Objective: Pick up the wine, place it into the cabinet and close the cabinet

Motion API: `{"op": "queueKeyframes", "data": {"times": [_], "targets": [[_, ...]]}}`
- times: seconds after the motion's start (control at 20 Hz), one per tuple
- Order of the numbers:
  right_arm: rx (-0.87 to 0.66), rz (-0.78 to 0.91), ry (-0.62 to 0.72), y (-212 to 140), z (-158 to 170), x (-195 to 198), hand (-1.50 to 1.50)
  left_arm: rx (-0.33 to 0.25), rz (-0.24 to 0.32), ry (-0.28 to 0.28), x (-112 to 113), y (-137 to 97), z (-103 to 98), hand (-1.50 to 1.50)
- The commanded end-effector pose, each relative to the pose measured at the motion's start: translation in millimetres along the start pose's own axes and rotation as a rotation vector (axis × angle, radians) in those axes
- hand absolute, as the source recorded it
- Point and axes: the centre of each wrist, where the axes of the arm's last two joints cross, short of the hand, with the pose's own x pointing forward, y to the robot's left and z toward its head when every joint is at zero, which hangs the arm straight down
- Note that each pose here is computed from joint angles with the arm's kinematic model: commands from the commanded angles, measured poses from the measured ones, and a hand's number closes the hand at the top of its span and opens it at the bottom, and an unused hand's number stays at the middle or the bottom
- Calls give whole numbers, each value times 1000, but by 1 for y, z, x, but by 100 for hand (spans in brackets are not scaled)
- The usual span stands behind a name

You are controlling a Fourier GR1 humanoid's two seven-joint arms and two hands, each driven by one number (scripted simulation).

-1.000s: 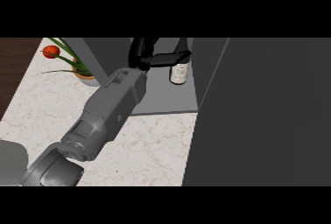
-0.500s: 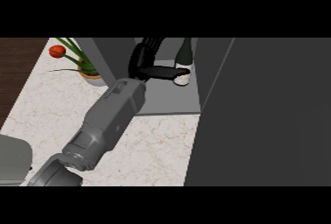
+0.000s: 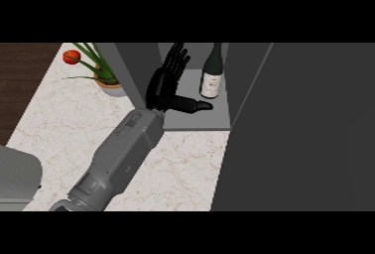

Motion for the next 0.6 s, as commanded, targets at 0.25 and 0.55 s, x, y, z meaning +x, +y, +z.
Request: {"op": "queueKeyframes", "data": {"times": [0.25, 0.55], "targets": [[-20, -84, -28, -5, 10, 49, -150, -19, 47, 32, -4, -2, 54, -150], [-22, -108, -32, -1, 13, 56, -150, 17, 93, 33, -10, -2, 104, -150]]}}
